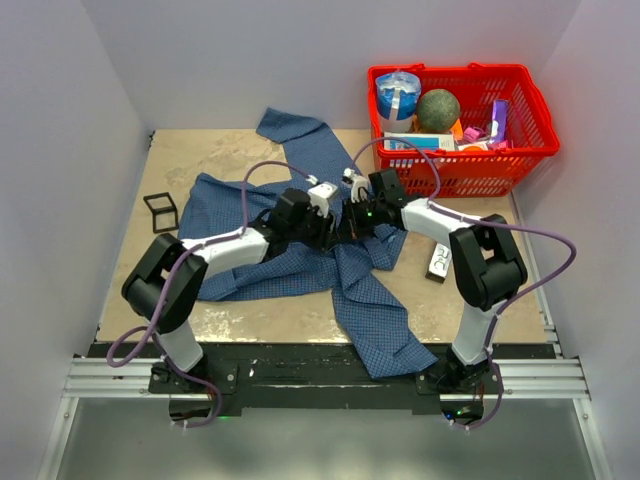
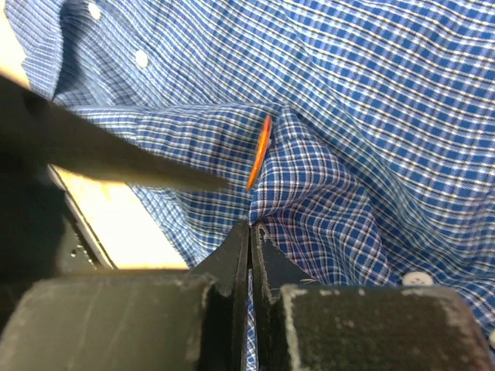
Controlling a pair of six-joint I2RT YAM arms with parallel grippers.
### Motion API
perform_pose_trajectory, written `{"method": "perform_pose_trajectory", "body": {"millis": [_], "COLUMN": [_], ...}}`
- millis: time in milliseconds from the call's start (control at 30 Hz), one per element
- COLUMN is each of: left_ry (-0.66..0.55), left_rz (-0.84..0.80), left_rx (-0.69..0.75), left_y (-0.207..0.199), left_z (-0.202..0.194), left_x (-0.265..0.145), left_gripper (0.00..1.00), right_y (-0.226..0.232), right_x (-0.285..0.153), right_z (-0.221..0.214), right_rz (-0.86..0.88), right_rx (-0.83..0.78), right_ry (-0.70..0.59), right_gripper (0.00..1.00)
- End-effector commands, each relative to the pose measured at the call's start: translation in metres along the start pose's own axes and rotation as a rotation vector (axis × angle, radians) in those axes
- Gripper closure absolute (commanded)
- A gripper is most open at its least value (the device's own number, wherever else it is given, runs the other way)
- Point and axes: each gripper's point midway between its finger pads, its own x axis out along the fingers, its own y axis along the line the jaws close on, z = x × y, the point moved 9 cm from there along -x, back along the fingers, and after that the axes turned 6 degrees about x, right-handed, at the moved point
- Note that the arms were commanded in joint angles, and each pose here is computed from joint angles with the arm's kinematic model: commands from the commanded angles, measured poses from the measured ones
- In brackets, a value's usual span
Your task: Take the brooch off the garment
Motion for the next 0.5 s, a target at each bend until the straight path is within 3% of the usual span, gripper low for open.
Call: {"method": "perform_pose_trajectory", "body": {"millis": [0,167,300,400,433,467], "left_ry": [-0.041,0.011,-0.012,-0.149,-0.187,-0.241], "left_rz": [0.079,0.168,0.166,-0.003,-0.157,-0.184], "left_rx": [0.206,0.33,0.338,0.308,0.308,0.304], "left_y": [-0.008,-0.004,-0.007,-0.015,-0.024,-0.023], "left_z": [0.018,0.006,0.014,0.031,0.032,0.032], "left_x": [0.016,0.021,0.018,-0.004,-0.012,-0.017], "left_gripper": [0.52,0.49,0.48,0.45,0.43,0.35], "right_y": [0.012,0.005,-0.005,-0.012,-0.015,-0.015], "right_x": [-0.006,-0.007,-0.006,-0.007,-0.007,-0.006], "right_z": [0.017,0.018,0.017,0.017,0.015,0.015], "right_rz": [0.082,0.084,0.083,0.069,0.059,0.057], "right_rx": [0.001,0.041,0.086,0.095,0.102,0.094], "right_ry": [-0.06,-0.06,-0.058,-0.055,-0.046,-0.044], "right_gripper": [1.0,1.0,1.0,1.0,1.0,1.0]}}
